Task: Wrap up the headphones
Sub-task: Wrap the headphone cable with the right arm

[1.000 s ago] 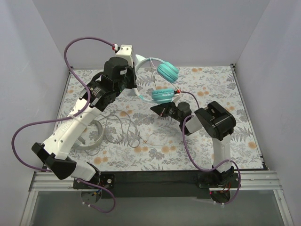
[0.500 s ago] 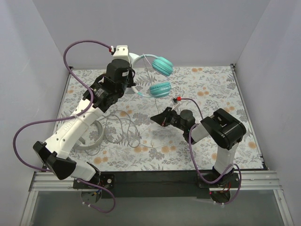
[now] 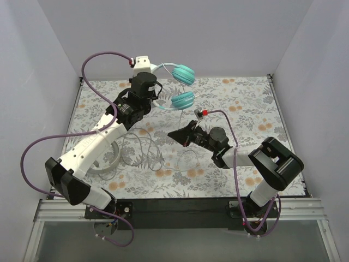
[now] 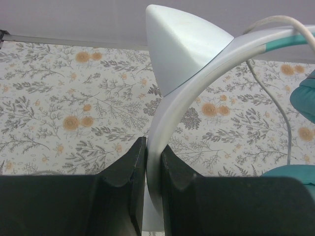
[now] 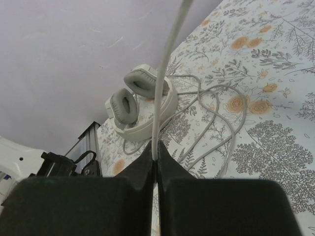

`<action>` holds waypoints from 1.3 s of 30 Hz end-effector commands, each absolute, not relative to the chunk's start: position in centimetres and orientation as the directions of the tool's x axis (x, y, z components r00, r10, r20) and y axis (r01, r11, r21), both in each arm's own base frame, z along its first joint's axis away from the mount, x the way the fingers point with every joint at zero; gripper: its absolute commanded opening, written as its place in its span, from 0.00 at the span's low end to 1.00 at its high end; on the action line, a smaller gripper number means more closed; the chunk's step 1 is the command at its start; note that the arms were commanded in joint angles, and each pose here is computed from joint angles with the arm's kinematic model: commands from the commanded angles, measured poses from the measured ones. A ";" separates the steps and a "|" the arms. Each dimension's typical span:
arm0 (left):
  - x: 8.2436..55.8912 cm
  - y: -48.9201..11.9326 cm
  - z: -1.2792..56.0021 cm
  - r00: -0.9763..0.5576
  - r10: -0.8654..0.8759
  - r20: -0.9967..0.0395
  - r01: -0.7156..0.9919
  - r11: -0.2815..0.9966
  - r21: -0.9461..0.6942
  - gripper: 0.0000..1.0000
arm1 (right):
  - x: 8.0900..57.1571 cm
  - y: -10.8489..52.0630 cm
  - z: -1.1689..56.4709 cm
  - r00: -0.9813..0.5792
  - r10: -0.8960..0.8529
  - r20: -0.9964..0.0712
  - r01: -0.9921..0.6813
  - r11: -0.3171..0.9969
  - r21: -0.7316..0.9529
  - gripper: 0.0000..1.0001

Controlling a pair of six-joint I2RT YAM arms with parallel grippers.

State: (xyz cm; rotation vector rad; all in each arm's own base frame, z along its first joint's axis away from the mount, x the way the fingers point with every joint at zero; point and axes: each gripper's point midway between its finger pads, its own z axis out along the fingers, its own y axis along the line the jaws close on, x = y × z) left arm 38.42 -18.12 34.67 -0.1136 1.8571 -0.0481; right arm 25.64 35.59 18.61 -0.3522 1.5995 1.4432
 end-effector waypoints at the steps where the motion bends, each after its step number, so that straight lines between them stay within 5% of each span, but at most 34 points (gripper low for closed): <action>1: 39.1 -18.3 36.0 -0.211 -0.188 -0.959 -0.087 0.981 -0.173 0.00 | 25.6 36.6 19.1 -0.511 0.324 -0.797 -0.755 0.275 0.596 0.01; 19: 36.8 -20.2 36.2 -0.306 -0.227 -0.924 0.042 0.967 -0.251 0.00 | 27.7 32.6 14.2 -0.529 0.345 -0.775 -0.635 0.444 0.632 0.01; 39: 26.1 -21.6 37.3 -0.485 -0.218 -0.847 0.377 0.822 -0.427 0.00 | 48.3 21.5 16.3 -0.464 0.302 -0.833 -0.450 0.729 0.515 0.01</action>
